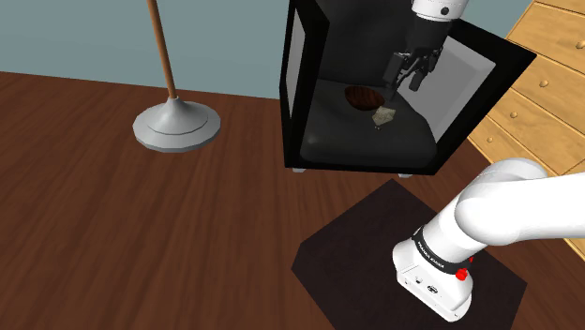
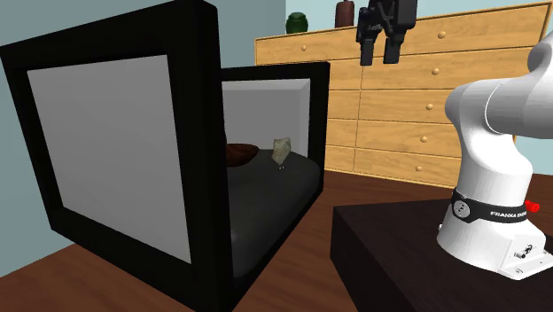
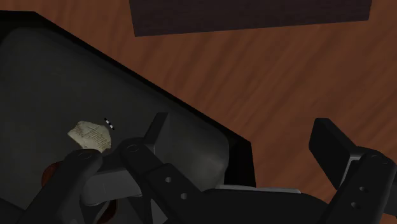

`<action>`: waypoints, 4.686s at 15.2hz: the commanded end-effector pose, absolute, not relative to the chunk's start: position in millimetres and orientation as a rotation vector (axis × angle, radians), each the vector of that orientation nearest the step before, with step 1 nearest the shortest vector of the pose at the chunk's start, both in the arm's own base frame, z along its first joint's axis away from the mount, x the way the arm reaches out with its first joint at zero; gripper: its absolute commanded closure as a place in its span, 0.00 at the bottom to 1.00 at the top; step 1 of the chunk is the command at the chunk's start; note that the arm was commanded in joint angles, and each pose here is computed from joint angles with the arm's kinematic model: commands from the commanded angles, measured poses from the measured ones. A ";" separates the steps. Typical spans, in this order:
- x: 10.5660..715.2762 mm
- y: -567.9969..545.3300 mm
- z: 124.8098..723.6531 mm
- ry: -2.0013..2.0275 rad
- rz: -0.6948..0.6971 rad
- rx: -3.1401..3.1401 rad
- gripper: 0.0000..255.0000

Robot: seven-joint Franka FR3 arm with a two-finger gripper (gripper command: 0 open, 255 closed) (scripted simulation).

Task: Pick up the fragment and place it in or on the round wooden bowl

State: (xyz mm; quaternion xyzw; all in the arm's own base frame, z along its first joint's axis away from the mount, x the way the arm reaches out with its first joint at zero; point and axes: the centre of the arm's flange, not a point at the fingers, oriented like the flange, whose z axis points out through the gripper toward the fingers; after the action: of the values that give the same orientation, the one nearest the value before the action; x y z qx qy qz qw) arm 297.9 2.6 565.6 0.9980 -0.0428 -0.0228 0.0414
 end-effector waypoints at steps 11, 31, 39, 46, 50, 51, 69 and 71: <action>338.3 -111.9 503.4 0.093 -0.026 3.111 0.00; 448.2 -281.3 375.0 0.494 0.053 3.167 0.00; 448.8 -279.3 345.6 0.494 0.053 3.167 0.00; 448.8 -279.3 345.7 0.494 0.053 3.167 1.00; 448.8 -279.3 345.7 0.494 0.053 3.167 1.00; 448.8 -279.3 345.7 0.494 0.053 3.167 1.00; 448.8 -279.3 424.8 0.494 0.053 3.167 1.00; 448.8 -279.3 435.4 0.494 0.053 3.167 1.00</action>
State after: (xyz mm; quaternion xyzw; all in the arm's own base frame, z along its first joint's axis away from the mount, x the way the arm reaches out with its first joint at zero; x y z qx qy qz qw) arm 448.8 -278.6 429.7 0.9874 0.1541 0.0168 -0.0321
